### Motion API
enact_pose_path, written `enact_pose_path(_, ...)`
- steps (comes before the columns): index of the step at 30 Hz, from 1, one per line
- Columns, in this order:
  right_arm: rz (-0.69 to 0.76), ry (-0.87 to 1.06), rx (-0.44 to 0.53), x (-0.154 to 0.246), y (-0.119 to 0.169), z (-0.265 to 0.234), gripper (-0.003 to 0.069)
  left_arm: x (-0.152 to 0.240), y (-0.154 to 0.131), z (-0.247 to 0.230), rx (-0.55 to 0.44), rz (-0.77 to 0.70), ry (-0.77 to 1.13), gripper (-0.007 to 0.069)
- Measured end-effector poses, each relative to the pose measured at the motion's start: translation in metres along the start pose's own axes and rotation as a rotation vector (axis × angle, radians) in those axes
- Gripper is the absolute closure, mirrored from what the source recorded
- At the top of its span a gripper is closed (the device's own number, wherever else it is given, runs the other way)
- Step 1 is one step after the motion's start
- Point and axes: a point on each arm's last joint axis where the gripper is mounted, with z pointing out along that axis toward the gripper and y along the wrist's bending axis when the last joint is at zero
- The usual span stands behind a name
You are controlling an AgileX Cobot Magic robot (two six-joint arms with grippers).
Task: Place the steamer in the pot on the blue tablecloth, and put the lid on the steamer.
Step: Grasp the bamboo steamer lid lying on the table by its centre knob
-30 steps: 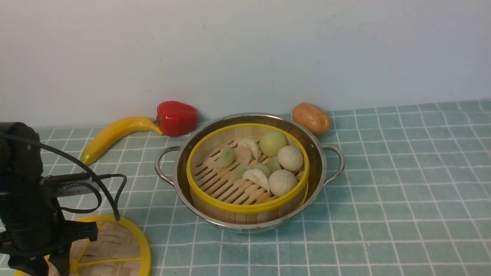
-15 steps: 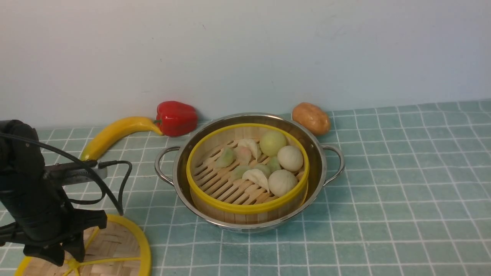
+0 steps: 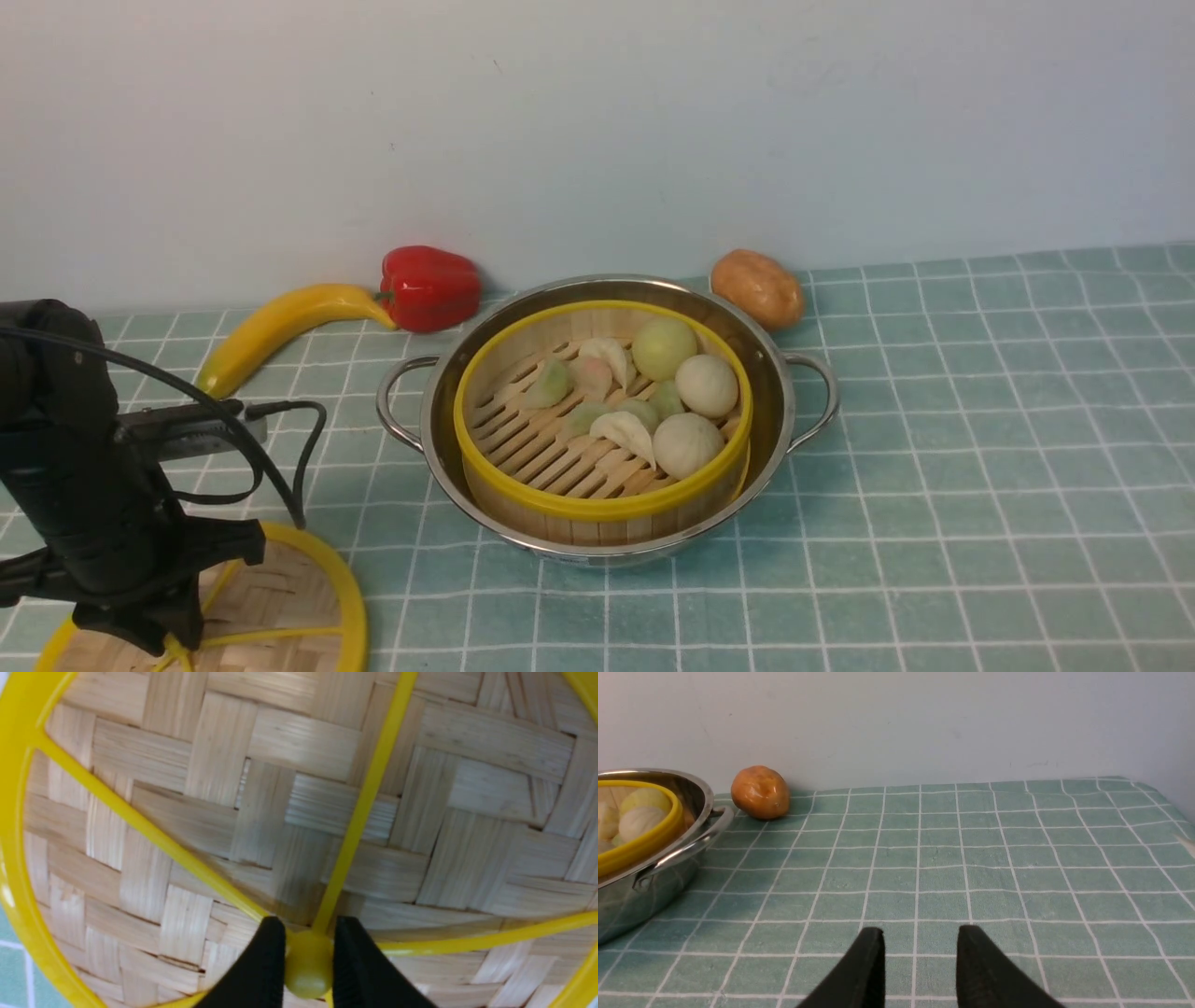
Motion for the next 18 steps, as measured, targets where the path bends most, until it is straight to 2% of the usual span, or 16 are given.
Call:
enact_pose_path(8, 0.000, 0.000, 0.000, 0.000, 0.000, 0.000, 0.0419, 0.000, 0.000, -0.005, 0.001, 0.056, 0.010, 0.0506)
enact_pose_path(12, 0.000, 0.000, 0.000, 0.000, 0.000, 0.000, 0.0419, -0.008, 0.000, -0.044, 0.007, 0.093, -0.092, 0.0506)
enact_pose_path(18, 0.000, 0.000, 0.000, 0.000, 0.000, 0.000, 0.0419, -0.019, -0.002, -0.143, 0.006, 0.186, -0.334, 0.0506)
